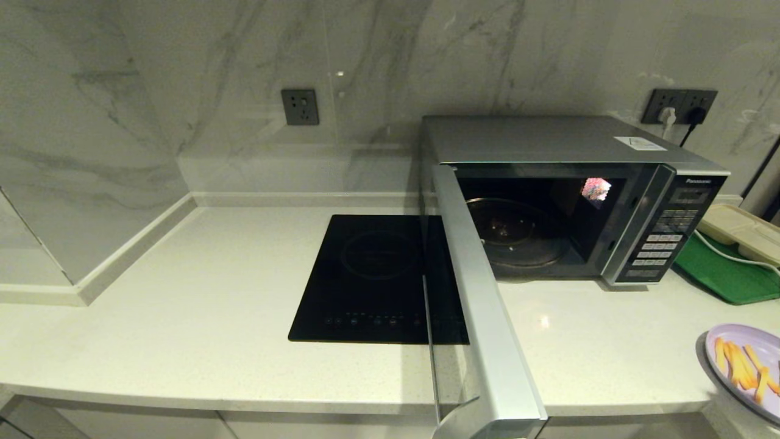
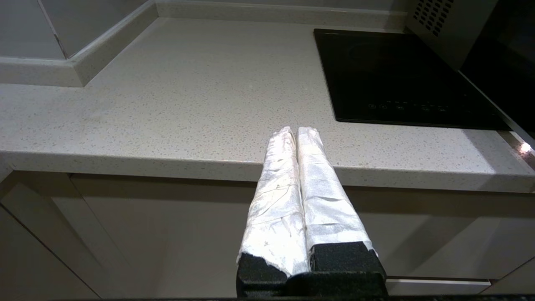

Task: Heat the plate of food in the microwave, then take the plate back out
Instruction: Close the microwave oven

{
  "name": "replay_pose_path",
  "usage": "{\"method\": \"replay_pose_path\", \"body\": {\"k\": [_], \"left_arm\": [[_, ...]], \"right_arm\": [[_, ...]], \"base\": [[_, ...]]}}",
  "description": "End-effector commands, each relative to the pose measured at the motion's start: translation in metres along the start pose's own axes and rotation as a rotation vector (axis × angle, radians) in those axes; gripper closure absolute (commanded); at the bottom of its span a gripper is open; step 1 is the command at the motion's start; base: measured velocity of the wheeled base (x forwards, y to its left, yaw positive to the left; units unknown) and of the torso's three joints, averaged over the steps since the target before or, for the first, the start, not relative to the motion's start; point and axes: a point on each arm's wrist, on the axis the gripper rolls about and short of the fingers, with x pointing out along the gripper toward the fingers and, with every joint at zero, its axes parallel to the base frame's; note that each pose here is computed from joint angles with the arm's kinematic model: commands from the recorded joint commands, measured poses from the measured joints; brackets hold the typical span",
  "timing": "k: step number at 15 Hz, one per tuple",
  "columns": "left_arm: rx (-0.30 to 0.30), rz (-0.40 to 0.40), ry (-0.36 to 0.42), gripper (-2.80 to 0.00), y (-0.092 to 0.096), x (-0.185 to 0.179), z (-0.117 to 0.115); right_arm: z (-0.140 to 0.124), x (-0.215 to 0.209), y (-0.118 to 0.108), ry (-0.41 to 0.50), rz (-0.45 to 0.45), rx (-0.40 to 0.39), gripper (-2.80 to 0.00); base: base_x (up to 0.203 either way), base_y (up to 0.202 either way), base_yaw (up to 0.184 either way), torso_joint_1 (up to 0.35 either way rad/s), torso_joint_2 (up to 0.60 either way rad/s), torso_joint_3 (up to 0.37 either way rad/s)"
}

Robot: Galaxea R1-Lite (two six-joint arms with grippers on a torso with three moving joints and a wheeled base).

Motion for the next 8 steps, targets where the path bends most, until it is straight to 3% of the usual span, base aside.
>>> {"method": "replay_pose_path", "body": {"k": [1,3,8], "left_arm": [[-0.001,0.001,0.0,0.0,0.0,0.0,0.0],[-0.001,0.001,0.0,0.0,0.0,0.0,0.0],[-0.001,0.001,0.0,0.0,0.0,0.0,0.0]], "right_arm": [[0.009,0.016,0.004,-0.008,0.131,-0.019,0.0],[0.017,0.036,0.008,-0.008,0.172,-0.052,0.0],[0.035,0.074,0.026,-0.084,0.116,-0.152,0.0]], "base": [[0.0,0.0,0.0,0.0,0.0,0.0],[0.0,0.0,0.0,0.0,0.0,0.0],[0.0,0.0,0.0,0.0,0.0,0.0]]}}
